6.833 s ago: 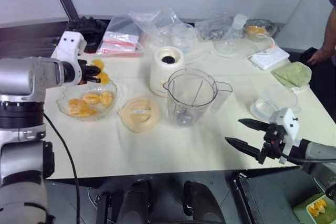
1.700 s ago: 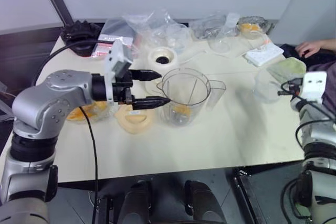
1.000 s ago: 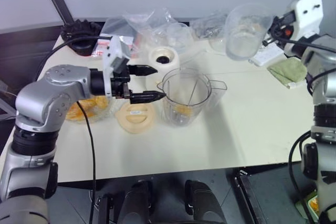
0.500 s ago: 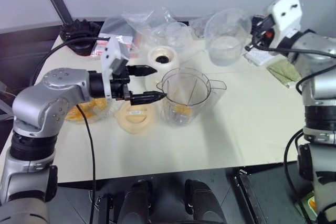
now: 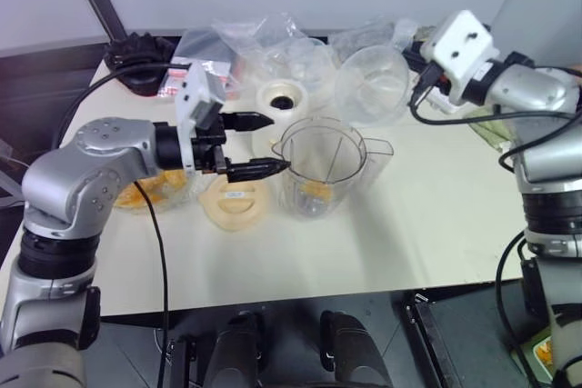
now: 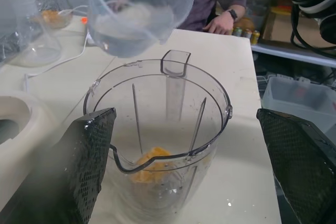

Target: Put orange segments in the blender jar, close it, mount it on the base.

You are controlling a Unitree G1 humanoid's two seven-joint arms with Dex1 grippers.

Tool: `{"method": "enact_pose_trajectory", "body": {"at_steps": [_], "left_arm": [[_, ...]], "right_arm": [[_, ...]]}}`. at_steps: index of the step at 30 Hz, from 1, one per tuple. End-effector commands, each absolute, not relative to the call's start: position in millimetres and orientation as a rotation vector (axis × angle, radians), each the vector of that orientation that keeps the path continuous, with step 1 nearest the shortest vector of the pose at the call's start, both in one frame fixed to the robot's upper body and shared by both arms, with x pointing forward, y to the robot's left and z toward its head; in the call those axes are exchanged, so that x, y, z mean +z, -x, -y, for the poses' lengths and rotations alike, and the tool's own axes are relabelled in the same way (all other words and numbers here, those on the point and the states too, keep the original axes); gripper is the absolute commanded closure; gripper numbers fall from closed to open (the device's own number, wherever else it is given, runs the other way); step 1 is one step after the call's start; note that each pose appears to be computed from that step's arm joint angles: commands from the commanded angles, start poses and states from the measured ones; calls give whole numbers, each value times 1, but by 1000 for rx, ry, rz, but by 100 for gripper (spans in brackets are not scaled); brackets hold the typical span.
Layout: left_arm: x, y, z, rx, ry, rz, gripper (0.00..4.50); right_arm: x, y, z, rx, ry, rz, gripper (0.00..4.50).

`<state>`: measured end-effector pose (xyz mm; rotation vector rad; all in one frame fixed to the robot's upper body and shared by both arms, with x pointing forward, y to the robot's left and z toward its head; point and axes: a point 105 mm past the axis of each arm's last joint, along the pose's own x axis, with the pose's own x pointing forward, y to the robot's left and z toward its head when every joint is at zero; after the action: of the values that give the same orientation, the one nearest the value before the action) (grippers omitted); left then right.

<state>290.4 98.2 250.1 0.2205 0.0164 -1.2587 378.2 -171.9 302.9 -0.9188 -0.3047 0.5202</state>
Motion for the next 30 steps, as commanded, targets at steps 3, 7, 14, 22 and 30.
{"method": "enact_pose_trajectory", "body": {"at_steps": [3, 7, 14, 22, 30], "left_arm": [[259, -286, -96, -1269, -252, 40, 0], [259, -285, -95, -1272, -251, 43, 0], [259, -284, -94, -1275, -251, 43, 0], [259, -284, -94, -1272, -252, 42, 0], [257, -285, -93, -1275, -251, 38, 0]], "right_arm": [[323, -368, 170, 481, 1032, 419, 448], [323, -368, 170, 473, 1066, 432, 448], [324, -370, 168, 471, 1097, 449, 448], [323, -372, 168, 466, 1089, 457, 448], [326, -378, 189, 427, 677, 366, 448]]}}
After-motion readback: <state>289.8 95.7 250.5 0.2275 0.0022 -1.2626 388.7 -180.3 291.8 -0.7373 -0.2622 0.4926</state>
